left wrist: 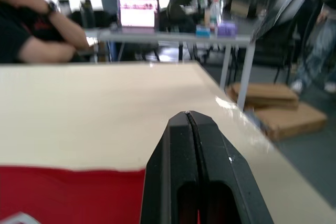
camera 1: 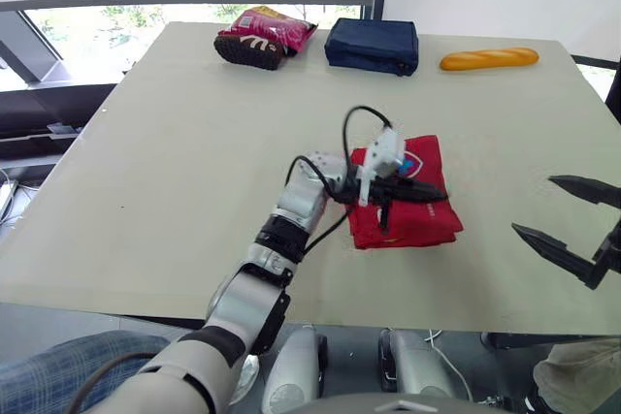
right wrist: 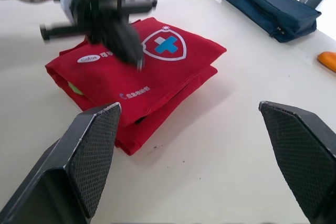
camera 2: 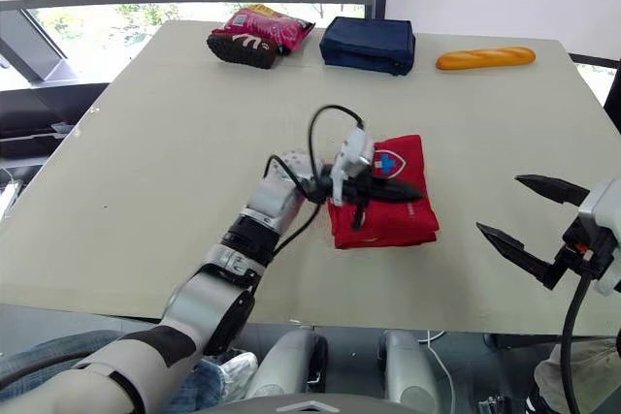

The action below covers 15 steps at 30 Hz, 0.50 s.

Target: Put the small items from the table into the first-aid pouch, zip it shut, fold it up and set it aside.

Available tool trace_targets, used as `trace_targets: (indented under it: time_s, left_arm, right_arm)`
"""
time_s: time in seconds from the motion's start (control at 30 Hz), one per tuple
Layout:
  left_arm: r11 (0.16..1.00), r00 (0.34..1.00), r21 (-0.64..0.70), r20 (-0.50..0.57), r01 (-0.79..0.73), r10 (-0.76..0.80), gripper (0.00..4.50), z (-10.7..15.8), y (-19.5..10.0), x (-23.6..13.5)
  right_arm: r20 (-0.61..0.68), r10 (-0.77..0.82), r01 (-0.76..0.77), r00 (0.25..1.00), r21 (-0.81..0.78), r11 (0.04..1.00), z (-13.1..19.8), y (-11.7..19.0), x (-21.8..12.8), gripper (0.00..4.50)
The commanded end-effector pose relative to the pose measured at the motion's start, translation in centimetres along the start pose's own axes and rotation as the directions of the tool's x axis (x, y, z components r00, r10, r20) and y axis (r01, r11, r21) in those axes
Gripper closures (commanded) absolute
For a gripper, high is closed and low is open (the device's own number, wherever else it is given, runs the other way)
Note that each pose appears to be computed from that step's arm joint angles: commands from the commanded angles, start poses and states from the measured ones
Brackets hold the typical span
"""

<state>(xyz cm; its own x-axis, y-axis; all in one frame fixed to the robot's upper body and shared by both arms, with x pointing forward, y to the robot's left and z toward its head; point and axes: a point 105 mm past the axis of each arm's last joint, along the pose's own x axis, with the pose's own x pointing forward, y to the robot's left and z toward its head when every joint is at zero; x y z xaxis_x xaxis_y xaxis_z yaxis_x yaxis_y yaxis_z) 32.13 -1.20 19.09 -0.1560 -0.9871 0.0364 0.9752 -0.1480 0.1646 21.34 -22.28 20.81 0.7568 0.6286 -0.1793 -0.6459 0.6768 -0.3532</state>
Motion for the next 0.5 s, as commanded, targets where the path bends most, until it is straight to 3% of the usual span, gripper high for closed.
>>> trace_targets:
  time_s: [0.03,0.13,0.17,0.2,0.23,0.37,0.43,0.5]
  left_arm:
    - [0.998,1.0,0.062,-0.002,-0.012,0.013,4.46,2.3,-0.1,-2.9]
    - [0.991,0.99,0.097,-0.094,-0.097,0.106,4.5,3.3,-0.3,-7.7]
    - [0.989,0.986,0.101,-0.109,-0.112,0.123,4.5,3.6,-0.4,-8.4]
    - [0.987,0.984,0.105,-0.121,-0.122,0.134,4.5,3.7,-0.5,-8.9]
    - [0.985,0.979,0.108,-0.138,-0.133,0.147,4.5,3.9,-0.7,-9.6]
    - [0.984,0.964,0.105,-0.205,-0.147,0.166,4.5,5.5,-2.6,-12.4]
    - [0.983,0.963,0.103,-0.208,-0.154,0.173,4.5,6.4,-3.3,-12.9]
    - [0.979,0.958,0.106,-0.212,-0.173,0.192,4.5,7.0,-3.9,-13.1]
  right_arm:
    - [0.025,0.023,-0.022,0.999,-0.026,0.999,0.4,-0.6,1.3,0.0]
    - [0.094,0.083,-0.082,0.992,-0.009,0.997,0.5,-1.2,4.5,0.76]
    - [0.106,0.094,-0.094,0.99,-0.009,0.996,0.6,-1.3,5.3,1.4]
    - [0.114,0.104,-0.103,0.988,-0.013,0.995,0.6,-1.4,5.8,1.59]
    - [0.126,0.113,-0.112,0.986,-0.018,0.994,0.6,-1.5,6.6,2.34]
    - [0.179,0.156,-0.156,0.971,-0.014,0.988,0.2,-2.2,11.3,3.93]
    - [0.175,0.158,-0.158,0.972,-0.014,0.987,-0.4,-2.6,13.1,4.46]
    - [0.159,0.156,-0.156,0.975,-0.015,0.988,-1.3,-3.1,14.8,4.46]
